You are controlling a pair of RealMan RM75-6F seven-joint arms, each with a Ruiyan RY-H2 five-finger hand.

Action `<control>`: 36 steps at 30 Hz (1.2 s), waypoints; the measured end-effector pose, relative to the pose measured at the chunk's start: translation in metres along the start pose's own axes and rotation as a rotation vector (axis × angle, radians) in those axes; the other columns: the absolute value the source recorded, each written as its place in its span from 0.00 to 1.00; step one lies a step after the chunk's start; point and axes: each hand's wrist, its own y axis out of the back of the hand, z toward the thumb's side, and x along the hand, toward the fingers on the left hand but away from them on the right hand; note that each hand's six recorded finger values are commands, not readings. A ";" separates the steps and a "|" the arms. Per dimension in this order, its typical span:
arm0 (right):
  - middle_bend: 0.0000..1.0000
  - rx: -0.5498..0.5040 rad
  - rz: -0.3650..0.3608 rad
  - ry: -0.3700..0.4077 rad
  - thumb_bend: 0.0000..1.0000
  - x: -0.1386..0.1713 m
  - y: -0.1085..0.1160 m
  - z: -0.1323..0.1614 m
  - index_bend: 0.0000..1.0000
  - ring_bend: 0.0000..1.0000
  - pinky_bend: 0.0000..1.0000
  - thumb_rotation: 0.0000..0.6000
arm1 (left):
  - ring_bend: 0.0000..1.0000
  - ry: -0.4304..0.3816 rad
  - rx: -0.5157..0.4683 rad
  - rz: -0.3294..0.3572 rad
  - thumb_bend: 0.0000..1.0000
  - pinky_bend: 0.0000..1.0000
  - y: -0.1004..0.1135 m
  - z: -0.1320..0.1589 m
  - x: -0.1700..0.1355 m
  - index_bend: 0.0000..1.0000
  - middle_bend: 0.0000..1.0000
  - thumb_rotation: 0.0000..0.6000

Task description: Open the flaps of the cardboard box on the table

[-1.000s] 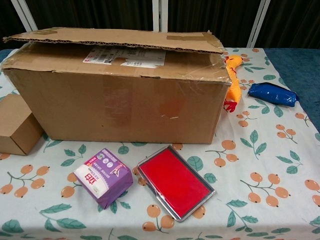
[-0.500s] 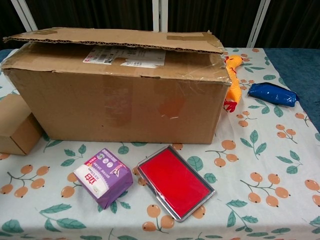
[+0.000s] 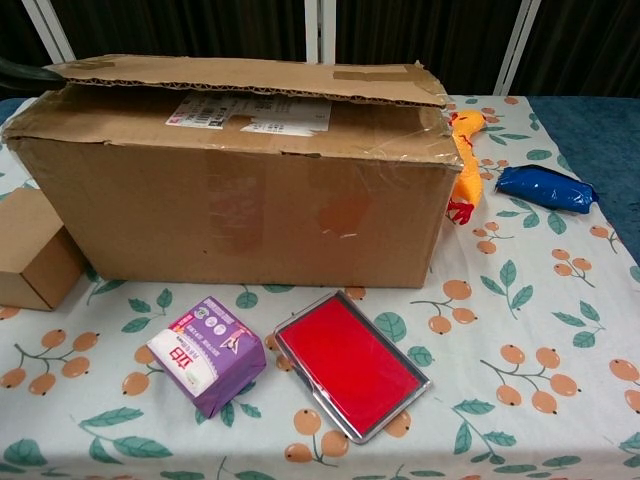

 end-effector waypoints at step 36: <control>0.00 -0.019 -0.047 -0.038 0.19 0.002 0.013 -0.004 0.00 0.00 0.00 1.00 | 0.12 -0.046 0.260 0.314 0.00 0.22 0.038 0.015 0.098 0.08 0.02 1.00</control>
